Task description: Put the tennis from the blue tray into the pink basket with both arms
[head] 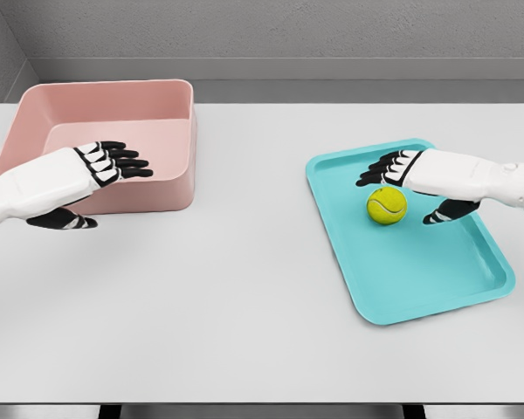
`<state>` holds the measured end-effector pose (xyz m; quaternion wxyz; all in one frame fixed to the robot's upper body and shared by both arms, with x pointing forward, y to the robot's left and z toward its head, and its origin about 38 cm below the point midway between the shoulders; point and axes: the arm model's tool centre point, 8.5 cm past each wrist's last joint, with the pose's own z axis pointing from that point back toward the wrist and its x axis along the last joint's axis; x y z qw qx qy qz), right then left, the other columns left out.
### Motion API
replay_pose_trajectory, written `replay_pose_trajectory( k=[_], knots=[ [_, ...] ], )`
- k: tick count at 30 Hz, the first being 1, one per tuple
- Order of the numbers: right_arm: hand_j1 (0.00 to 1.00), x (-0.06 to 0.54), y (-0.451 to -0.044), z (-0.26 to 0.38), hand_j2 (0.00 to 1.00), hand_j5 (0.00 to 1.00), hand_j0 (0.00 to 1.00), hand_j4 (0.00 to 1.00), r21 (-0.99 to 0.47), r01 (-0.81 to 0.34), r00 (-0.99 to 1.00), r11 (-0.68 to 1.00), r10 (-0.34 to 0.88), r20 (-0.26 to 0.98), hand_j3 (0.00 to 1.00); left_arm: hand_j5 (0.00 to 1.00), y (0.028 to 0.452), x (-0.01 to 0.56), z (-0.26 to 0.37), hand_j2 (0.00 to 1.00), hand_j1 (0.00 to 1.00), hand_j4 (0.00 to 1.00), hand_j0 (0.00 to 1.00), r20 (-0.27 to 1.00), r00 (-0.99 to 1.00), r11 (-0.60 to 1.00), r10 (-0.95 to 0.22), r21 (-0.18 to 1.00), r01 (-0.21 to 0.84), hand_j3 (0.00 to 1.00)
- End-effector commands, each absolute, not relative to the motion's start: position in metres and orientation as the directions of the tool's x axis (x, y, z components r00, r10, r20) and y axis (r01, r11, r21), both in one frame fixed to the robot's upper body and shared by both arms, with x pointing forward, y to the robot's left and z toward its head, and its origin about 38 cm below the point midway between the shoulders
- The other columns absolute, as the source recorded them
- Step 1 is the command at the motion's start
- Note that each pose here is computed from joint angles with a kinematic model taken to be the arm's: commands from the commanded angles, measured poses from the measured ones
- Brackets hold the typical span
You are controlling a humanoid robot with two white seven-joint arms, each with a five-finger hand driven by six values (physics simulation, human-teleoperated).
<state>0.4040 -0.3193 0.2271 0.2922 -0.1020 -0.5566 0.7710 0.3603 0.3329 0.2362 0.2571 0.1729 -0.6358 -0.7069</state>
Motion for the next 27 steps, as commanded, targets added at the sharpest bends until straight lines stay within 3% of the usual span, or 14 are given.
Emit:
replay_pose_trajectory(
  k=[1, 12, 22, 27],
  knots=[
    [1.0, 0.404, -0.319, 0.228, 1.0, 1.0, 1.0, 1.0, -0.918, -0.339, -0.807, -0.205, 0.565, 0.172, 1.0, 1.0, 0.334, 0.36, 0.237, 1.0, 1.0, 1.0, 1.0, 0.086, -0.806, -0.057, -0.585, 0.988, 0.146, 1.0],
    [1.0, 0.423, -0.297, 0.194, 1.0, 1.0, 1.0, 1.0, -0.895, -0.405, -0.793, -0.19, 0.559, 0.24, 1.0, 1.0, 0.335, 0.358, 0.233, 1.0, 1.0, 1.0, 1.0, 0.105, -0.803, -0.047, -0.587, 0.985, 0.163, 1.0],
    [1.0, 0.436, -0.332, 0.179, 1.0, 1.0, 1.0, 1.0, -0.874, -0.458, -0.715, -0.162, 0.652, 0.254, 1.0, 1.0, 0.336, 0.356, 0.231, 1.0, 1.0, 1.0, 1.0, 0.115, -0.801, -0.043, -0.588, 0.984, 0.173, 1.0],
    [1.0, 0.439, -0.323, 0.177, 1.0, 1.0, 1.0, 1.0, -0.876, -0.458, -0.72, -0.153, 0.641, 0.264, 1.0, 1.0, 0.339, 0.358, 0.234, 1.0, 1.0, 1.0, 1.0, 0.108, -0.797, -0.042, -0.595, 0.986, 0.164, 1.0]
  ],
)
